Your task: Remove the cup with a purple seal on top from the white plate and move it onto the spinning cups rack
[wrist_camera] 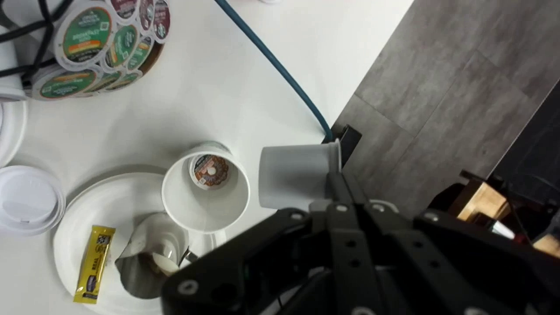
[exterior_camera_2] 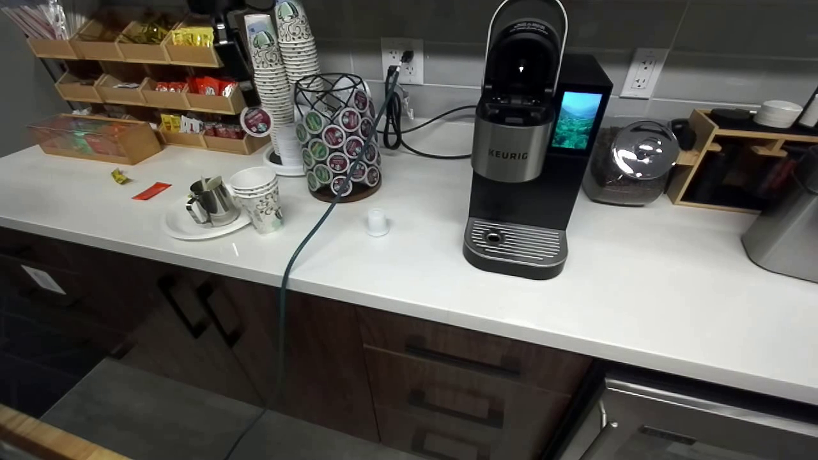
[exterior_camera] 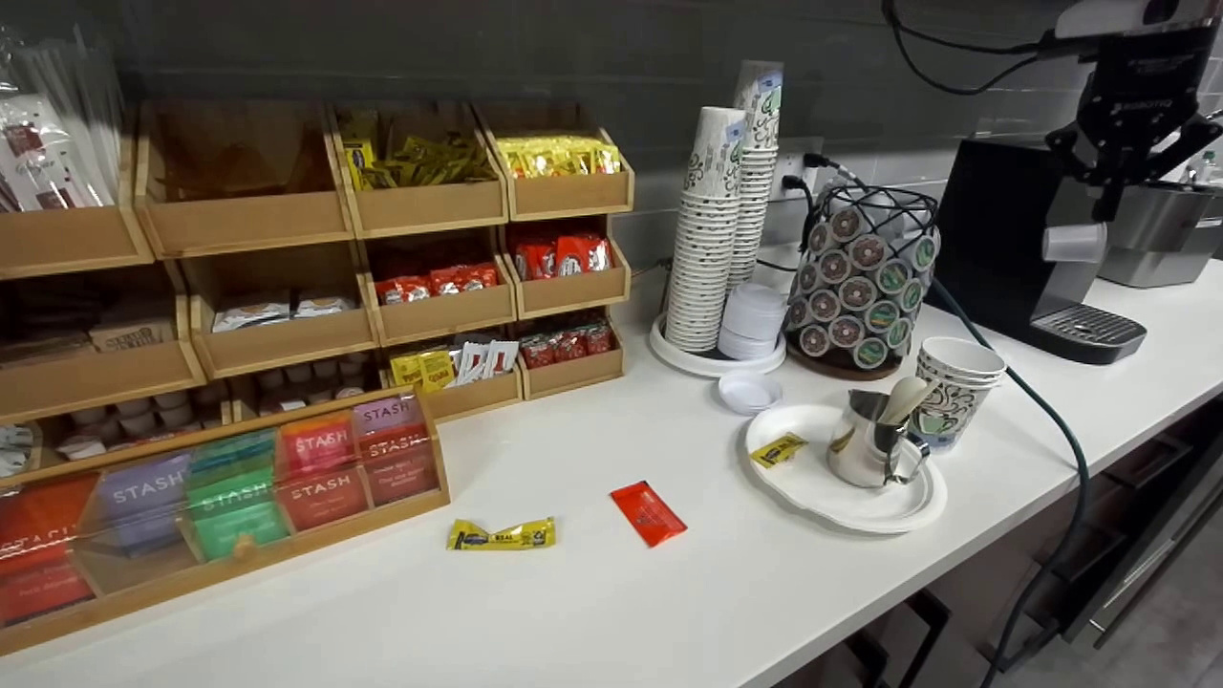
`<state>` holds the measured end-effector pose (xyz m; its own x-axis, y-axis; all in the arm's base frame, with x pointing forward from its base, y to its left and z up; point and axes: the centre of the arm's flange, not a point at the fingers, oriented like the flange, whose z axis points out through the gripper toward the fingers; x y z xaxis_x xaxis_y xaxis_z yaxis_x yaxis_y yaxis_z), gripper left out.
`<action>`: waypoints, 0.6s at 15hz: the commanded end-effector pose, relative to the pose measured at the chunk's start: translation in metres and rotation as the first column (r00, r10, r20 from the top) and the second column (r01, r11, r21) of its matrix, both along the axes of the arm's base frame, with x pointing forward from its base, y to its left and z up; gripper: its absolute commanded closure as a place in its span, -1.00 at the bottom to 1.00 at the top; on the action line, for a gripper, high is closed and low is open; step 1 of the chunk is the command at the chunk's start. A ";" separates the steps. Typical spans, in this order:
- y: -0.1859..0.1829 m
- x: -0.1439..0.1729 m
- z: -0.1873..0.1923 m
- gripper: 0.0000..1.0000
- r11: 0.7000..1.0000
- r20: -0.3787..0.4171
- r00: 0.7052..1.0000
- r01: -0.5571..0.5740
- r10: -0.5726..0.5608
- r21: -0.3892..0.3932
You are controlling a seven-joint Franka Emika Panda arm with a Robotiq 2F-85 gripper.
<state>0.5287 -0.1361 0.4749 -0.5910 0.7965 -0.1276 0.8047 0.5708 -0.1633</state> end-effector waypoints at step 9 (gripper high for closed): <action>0.016 0.040 -0.032 0.99 0.964 0.236 0.964 -0.058 0.122 -0.259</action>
<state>0.5684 -0.1212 0.4531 -0.6304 0.6609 -0.4071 0.7565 0.6407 -0.1312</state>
